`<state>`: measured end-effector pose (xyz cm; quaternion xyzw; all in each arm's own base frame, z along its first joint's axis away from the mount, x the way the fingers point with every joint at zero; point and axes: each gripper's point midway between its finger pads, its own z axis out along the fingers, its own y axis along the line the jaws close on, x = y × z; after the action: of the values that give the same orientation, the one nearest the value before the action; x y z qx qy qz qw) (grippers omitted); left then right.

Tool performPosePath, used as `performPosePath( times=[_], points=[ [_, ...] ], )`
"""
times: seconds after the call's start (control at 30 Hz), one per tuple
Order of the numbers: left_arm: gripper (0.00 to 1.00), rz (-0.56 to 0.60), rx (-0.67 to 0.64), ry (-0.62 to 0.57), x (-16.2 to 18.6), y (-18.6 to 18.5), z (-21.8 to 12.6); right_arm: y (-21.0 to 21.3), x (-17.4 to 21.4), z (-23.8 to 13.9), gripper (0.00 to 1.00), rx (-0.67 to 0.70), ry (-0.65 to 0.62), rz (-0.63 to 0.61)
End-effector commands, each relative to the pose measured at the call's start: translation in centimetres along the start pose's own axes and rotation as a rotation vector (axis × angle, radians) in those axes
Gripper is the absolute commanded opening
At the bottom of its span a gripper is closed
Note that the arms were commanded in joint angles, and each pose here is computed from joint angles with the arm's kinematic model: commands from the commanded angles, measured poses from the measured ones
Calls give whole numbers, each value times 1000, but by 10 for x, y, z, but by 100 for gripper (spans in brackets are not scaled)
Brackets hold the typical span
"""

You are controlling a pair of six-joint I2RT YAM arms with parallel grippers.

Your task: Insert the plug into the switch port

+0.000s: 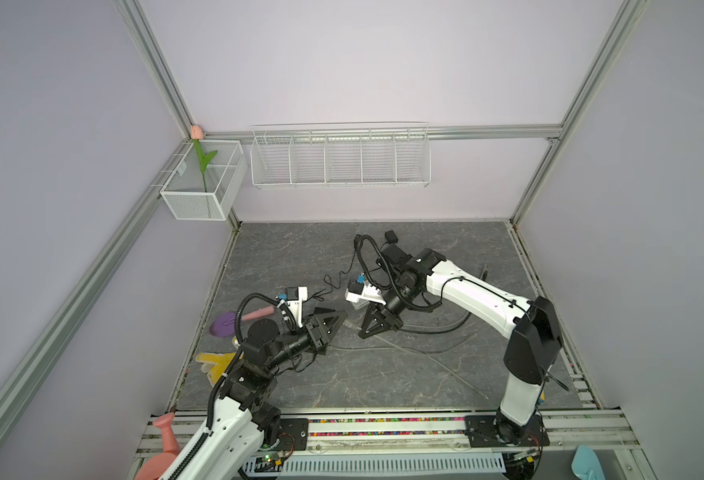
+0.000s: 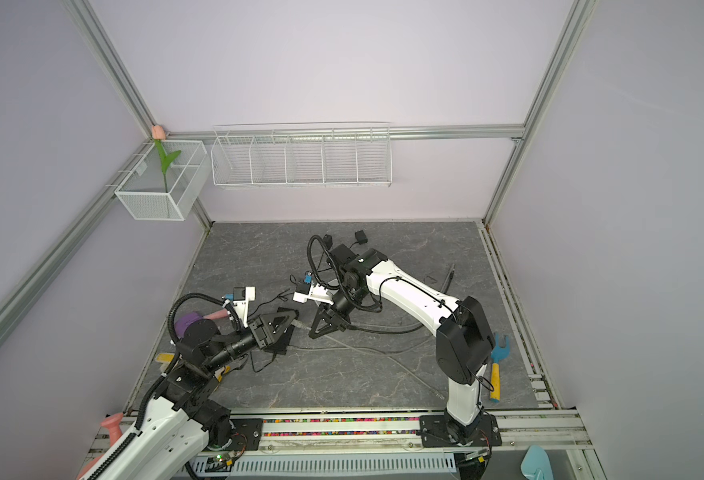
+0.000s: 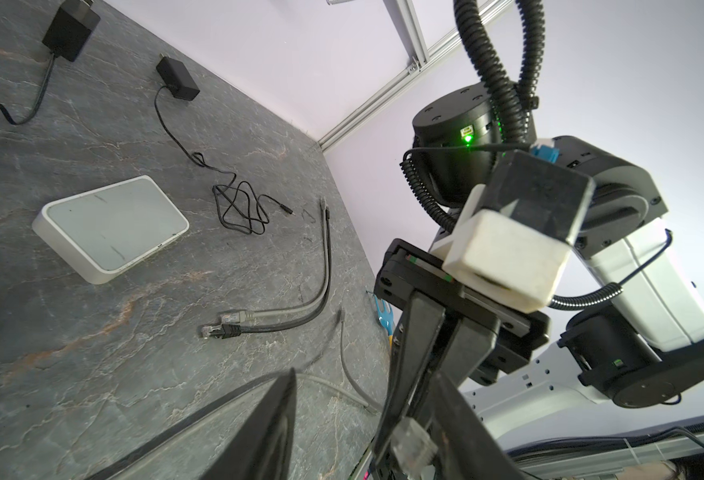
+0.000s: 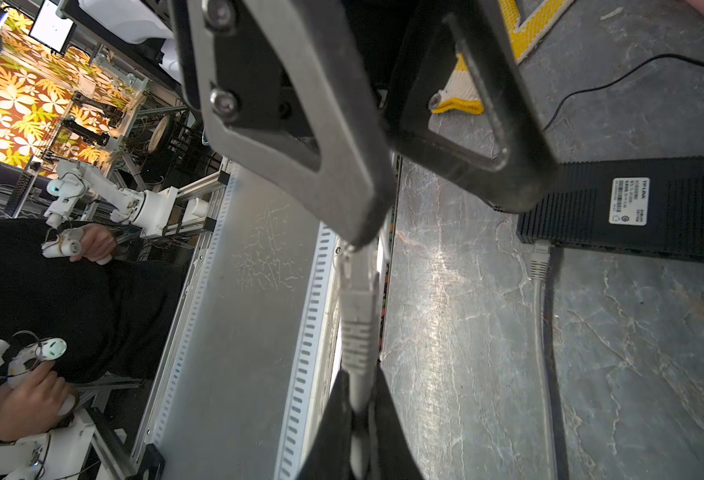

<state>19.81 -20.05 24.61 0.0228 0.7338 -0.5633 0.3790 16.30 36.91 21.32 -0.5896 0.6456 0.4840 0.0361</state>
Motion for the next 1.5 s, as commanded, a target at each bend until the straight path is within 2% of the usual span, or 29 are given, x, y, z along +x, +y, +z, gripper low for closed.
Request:
performPosePath(
  times=[0.0,0.27,0.4,0.5,0.6,0.67,0.8,0.83,0.87,0.9,1.0,1.13,1.23,1.33,1.47],
  points=[
    [48,6,45,-10,-4,-12,-2,12,-6,0,6,-51,-14,-34],
    [41,-7,60,-11,0,-12,-5,8,-10,0,7,-58,-9,-22],
    [33,-11,71,-11,0,-14,-5,5,-11,1,6,-60,-5,-12],
    [25,-12,67,-3,2,-12,-5,4,-12,1,6,-57,-5,-9],
    [8,-12,66,1,4,-11,-4,1,-13,1,7,-53,-4,-3],
    [0,-10,55,4,5,-9,-5,0,-15,1,7,-50,-5,-1],
    [0,-5,16,9,5,-5,-7,-2,-16,0,8,-28,-6,0],
    [0,-2,1,8,5,-3,-8,-5,-16,0,9,-4,-5,3],
    [0,-5,-16,7,5,-1,-8,-8,-16,-1,15,28,-4,2],
    [0,-9,-31,3,5,2,-9,-11,-15,-2,27,60,-2,7],
    [0,-29,-93,-10,4,12,-12,-26,-14,-12,40,252,-8,-17],
    [0,-55,-142,-32,1,22,-12,-44,-19,-41,45,604,-70,-100],
    [0,-66,-152,-40,-2,23,-11,-44,-21,-48,47,758,-96,-174],
    [0,-68,-162,-41,-5,23,-9,-42,-22,-45,47,813,-90,-210],
    [0,-73,-166,-49,-8,22,-8,-45,-23,-28,47,797,-67,-226]
  ],
)
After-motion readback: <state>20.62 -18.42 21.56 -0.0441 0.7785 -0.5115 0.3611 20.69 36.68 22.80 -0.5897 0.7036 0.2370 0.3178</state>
